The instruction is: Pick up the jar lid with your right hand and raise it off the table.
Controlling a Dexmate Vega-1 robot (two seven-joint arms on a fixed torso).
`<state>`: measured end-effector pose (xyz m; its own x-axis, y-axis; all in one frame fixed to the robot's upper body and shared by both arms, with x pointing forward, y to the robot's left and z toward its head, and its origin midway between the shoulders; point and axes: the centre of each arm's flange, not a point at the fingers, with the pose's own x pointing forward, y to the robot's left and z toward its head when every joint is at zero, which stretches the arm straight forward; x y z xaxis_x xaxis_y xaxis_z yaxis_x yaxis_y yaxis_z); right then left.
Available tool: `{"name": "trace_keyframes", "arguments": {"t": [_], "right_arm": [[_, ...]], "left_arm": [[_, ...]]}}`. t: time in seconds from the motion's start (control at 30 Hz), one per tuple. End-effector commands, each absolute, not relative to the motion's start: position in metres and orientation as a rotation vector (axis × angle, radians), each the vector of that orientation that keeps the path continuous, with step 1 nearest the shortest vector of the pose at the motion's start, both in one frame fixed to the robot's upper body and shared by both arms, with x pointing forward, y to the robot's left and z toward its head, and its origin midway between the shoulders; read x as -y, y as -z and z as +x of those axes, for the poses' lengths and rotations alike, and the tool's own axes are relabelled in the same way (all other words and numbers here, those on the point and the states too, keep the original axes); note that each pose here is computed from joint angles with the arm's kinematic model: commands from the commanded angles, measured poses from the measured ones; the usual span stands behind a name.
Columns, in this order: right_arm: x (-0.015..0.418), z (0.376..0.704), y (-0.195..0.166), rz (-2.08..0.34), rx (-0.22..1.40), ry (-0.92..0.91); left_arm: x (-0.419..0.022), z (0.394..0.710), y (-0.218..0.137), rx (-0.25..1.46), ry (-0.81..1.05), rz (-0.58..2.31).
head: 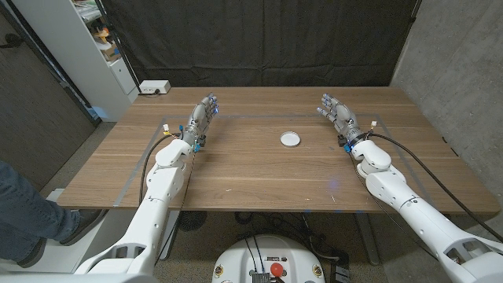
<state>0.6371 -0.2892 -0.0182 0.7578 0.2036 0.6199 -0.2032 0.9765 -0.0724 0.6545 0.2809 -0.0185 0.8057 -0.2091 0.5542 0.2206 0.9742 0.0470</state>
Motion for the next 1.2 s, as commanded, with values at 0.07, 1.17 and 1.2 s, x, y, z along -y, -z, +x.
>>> {"name": "trace_keyframes", "arguments": {"t": [0.07, 1.17, 1.2], "right_arm": [[0.287, 0.626, 0.012, -0.113, 0.73, -0.227], [0.286, 0.602, -0.001, -0.339, 0.821, -0.198], [0.286, 0.601, -0.001, -0.347, 0.823, -0.194]], "left_arm": [[-0.278, 0.653, 0.018, 0.592, 0.234, -0.015], [-0.266, 0.639, 0.018, 0.609, 0.24, -0.011], [-0.266, 0.639, 0.018, 0.609, 0.24, -0.01]]}}
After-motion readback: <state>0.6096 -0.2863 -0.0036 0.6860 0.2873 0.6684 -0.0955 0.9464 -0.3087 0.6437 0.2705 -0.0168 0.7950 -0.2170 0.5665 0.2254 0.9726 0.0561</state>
